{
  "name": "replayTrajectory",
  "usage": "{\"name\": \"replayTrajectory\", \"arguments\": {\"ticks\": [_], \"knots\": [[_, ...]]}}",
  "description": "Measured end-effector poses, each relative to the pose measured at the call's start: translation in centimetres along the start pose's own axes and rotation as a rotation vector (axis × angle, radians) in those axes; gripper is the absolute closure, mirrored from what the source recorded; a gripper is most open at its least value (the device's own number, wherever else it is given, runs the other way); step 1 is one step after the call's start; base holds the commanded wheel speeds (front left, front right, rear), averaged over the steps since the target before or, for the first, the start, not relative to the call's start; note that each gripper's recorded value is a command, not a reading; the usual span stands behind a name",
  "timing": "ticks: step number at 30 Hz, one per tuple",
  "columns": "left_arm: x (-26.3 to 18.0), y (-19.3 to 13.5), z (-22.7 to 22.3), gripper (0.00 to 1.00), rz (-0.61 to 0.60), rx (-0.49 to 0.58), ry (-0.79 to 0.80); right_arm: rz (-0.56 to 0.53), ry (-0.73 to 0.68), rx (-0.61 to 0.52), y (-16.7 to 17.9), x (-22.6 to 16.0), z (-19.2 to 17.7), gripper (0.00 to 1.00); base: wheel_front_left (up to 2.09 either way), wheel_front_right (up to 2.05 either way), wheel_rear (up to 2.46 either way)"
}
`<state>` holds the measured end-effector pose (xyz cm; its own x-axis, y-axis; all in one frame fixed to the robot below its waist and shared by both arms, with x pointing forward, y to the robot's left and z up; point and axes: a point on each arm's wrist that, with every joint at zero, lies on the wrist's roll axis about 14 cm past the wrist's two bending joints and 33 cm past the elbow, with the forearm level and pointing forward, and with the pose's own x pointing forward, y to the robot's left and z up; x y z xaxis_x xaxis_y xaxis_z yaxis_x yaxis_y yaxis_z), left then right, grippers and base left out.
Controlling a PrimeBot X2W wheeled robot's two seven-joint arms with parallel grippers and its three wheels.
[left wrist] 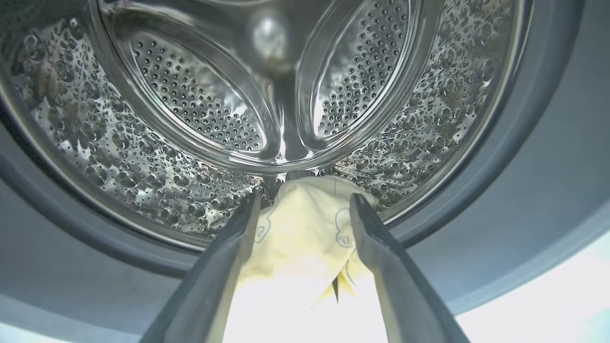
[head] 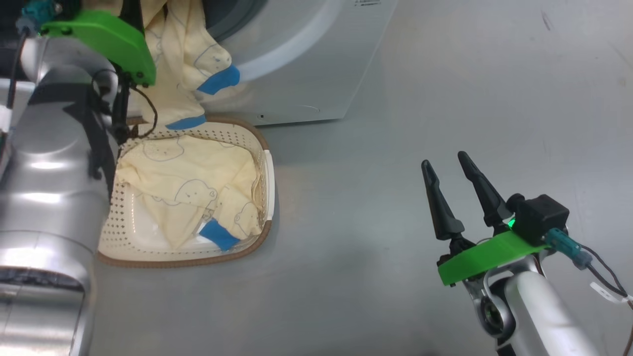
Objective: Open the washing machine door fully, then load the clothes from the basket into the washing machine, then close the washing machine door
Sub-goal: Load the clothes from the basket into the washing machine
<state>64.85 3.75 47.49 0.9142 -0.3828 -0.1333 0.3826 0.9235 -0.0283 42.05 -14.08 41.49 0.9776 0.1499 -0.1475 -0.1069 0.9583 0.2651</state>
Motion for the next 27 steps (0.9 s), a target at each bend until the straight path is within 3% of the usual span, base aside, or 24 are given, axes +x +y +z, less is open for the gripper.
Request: {"name": "replayTrajectory", "arguments": {"ticks": [8,18,27], "knots": [[-4.4,0.4,-2.0,0.0,0.027,-0.087,-0.048,0.008,-0.001,-0.013,0.3,0.1,0.0,0.0,0.0,0.0,0.0],[-13.0,0.7,-6.2,0.0,0.123,-0.172,-0.064,0.043,-0.02,-0.032,1.3,0.5,0.6,0.0,0.0,0.0,0.0],[-18.4,3.0,-6.3,0.0,0.234,-0.209,-0.112,0.048,-0.014,-0.032,1.6,0.2,0.4,0.0,0.0,0.0,0.0]]}}
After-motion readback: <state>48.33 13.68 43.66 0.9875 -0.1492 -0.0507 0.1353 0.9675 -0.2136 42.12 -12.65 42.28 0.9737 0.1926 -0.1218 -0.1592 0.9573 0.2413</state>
